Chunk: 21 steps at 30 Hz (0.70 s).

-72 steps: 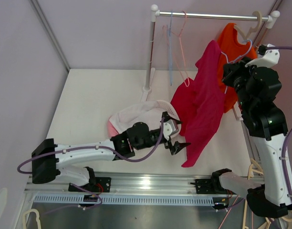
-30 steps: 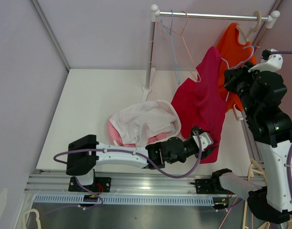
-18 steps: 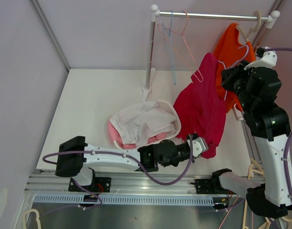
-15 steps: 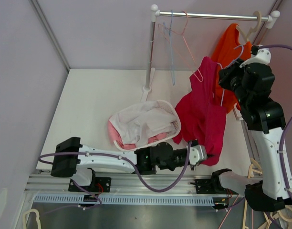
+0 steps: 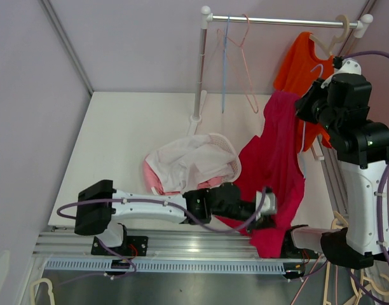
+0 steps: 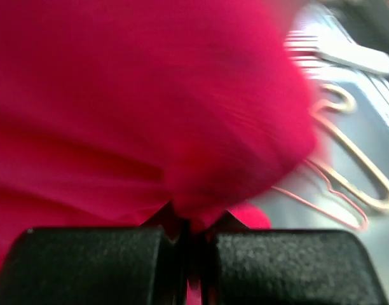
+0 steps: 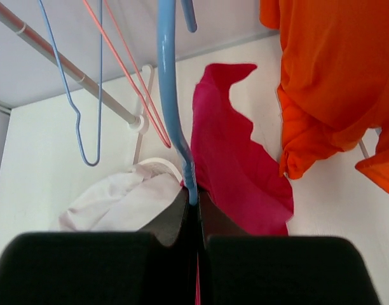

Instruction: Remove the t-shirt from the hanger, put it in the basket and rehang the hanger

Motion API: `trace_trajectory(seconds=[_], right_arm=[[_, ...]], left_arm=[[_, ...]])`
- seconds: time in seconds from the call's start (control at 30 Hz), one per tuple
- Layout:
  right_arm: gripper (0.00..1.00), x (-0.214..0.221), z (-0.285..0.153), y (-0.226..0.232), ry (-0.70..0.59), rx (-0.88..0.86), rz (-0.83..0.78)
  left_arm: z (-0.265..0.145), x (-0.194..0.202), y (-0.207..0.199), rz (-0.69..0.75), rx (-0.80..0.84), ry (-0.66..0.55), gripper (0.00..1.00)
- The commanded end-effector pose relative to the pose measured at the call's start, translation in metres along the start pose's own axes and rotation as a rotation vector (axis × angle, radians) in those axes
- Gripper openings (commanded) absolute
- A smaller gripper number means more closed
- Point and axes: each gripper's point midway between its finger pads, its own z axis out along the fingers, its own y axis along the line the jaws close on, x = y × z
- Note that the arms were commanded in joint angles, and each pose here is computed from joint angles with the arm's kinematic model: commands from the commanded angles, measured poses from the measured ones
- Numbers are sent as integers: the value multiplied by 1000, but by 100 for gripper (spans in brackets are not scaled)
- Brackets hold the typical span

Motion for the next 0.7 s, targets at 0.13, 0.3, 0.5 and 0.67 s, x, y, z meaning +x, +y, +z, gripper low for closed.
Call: trace_trajectory(seconds=[0.13,0.3,0.5,0.67], right_arm=[[0,30,-21,-8,144,30,-119],[0,49,-39,-17,181,31,-152],[0,56,-62,-16,182,-16,-122],[0,43,-78,-48,98,144,-107]], left_arm=[[-91,-27,158,-408,-552,-152,1],[-115,-64,201,-440,-666,-209,1],[-126,-55,231,-488,-736,-184,1],[-136,-73,223,-459,-716,-211,1]])
